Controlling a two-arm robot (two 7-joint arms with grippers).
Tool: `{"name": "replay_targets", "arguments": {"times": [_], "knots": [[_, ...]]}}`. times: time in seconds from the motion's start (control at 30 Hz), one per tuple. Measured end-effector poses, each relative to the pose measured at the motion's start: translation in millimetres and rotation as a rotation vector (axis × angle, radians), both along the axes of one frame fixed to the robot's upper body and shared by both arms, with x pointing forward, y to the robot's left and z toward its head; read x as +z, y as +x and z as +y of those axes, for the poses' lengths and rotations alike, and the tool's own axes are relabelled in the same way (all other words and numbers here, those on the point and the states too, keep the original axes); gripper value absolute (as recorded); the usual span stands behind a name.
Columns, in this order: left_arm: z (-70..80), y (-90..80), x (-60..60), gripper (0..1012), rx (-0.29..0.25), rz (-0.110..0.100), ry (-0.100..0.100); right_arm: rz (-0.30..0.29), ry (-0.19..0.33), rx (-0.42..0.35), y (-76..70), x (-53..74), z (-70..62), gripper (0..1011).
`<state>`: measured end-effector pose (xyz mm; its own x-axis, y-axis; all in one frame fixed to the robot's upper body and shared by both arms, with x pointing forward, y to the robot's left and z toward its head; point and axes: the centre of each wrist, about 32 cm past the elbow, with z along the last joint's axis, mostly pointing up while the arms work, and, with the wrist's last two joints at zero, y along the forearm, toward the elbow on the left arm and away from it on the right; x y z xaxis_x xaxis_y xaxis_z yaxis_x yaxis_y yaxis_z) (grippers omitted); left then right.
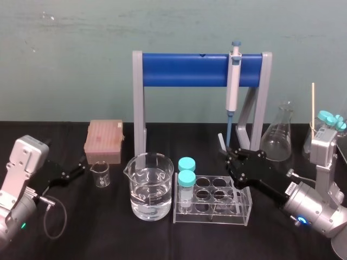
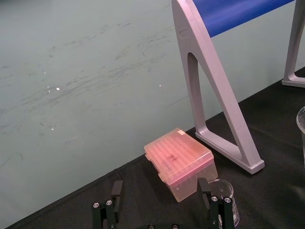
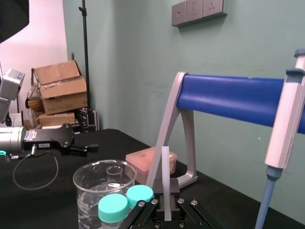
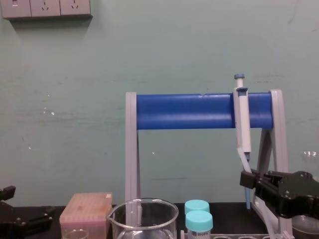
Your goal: Pick up the stirring rod with one hand, then place it down.
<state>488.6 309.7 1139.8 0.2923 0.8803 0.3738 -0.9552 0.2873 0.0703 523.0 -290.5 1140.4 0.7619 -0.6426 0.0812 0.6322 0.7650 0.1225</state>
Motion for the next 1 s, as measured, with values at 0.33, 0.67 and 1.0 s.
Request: {"name": "replay_targets", "arguments": {"times": [0.33,0.67,1.0], "knots": [[0.0,0.0,0.0,1000,0.0,0.0,0.0,0.003,-0.006,-0.004,-0.1,-1.2,0.0,67],[0.0,0.0,0.0,1000,0.0,0.0,0.0,0.002,-0.005,-0.004,-0.1,-1.1,-0.1,116],[0.0,0.0,0.0,1000,0.0,0.0,0.0,0.001,-0.004,-0.005,0.0,-0.9,-0.1,399]]}}
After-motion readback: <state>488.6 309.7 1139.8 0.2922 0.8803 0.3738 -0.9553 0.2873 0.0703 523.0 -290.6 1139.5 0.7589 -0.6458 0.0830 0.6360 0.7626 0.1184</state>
